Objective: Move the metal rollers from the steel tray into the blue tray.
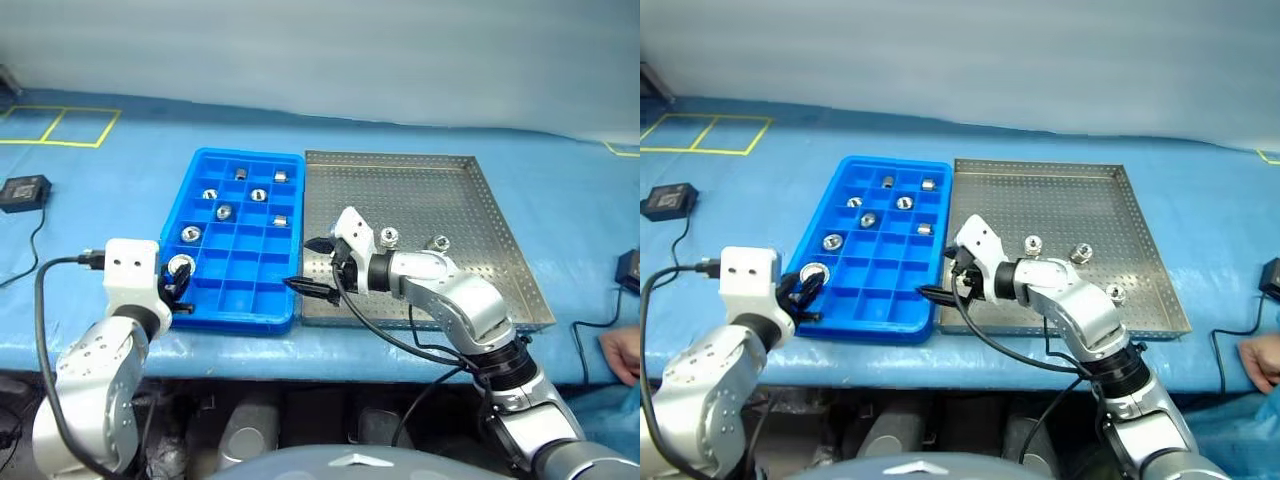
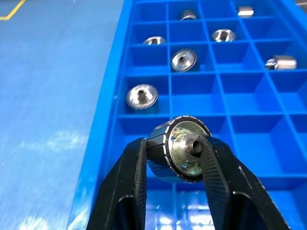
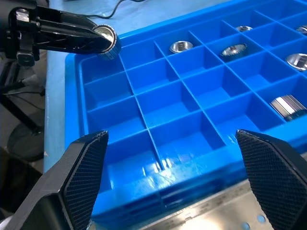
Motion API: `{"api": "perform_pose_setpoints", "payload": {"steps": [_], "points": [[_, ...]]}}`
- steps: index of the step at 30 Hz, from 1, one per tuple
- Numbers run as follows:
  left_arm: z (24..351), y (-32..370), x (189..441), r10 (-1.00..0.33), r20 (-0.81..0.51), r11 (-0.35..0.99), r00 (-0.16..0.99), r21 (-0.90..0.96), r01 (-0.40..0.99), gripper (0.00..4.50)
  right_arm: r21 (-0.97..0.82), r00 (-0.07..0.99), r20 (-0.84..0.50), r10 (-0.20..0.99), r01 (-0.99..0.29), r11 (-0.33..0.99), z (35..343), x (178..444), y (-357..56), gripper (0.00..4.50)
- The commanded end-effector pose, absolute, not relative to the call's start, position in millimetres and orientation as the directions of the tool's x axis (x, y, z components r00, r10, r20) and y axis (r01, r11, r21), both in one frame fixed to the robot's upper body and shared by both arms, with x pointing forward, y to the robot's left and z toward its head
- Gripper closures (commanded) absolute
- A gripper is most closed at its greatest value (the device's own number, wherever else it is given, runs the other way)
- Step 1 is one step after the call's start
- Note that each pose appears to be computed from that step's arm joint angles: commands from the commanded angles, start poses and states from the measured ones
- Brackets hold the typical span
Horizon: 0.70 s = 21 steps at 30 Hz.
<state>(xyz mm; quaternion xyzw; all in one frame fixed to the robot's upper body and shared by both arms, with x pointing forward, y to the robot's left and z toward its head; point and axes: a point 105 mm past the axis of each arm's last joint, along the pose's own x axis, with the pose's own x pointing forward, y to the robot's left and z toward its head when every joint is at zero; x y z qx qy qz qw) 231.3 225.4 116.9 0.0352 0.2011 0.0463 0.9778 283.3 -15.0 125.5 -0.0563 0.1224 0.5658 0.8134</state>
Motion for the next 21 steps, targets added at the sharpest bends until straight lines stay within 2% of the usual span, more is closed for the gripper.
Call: {"api": "perform_pose_setpoints", "payload": {"steps": [1, 8, 9, 12, 14, 17, 21], "points": [[125.0, 229.5, 224.7, 0.141, -0.349, 0.989, 0.927, 0.091, -0.116, 3.20, 0.022, 0.295, -0.227, 0.928, -0.951, 0.308, 137.4, 278.4, -6.9, 0.00], [105.9, 230.1, 218.4, 0.152, -0.422, 0.988, 0.894, 0.084, -0.129, 3.20, 0.009, 0.319, -0.211, 0.924, -0.945, 0.328, 142.7, 280.1, -7.7, 0.00], [106.4, 229.5, 221.6, 0.154, -0.418, 0.988, 0.896, 0.085, -0.130, 2.47, 0.007, 0.319, -0.205, 0.925, -0.945, 0.328, 144.2, 279.8, -7.4, 0.00], [116.6, 222.2, 231.9, 0.126, -0.360, 0.992, 0.924, 0.046, -0.117, 1.59, -0.007, 0.334, -0.204, 0.920, -0.941, 0.340, 144.7, 280.1, -8.3, 0.00], [129.3, 214.6, 240.0, 0.079, -0.289, 0.997, 0.954, 0.010, -0.080, 1.59, -0.016, 0.368, -0.202, 0.908, -0.928, 0.373, 144.9, 282.8, -11.2, 0.00], [150.5, 194.1, 249.5, -0.057, -0.163, 0.998, 0.985, -0.048, 0.050, 1.59, -0.020, 0.448, -0.192, 0.873, -0.891, 0.453, 146.3, 290.9, -19.6, 0.00], [166.1, 166.9, 257.8, -0.232, -0.063, 0.970, 0.971, -0.084, 0.227, 1.59, -0.019, 0.596, -0.202, 0.777, -0.796, 0.605, 145.6, 307.3, -36.3, 0.00]]}}
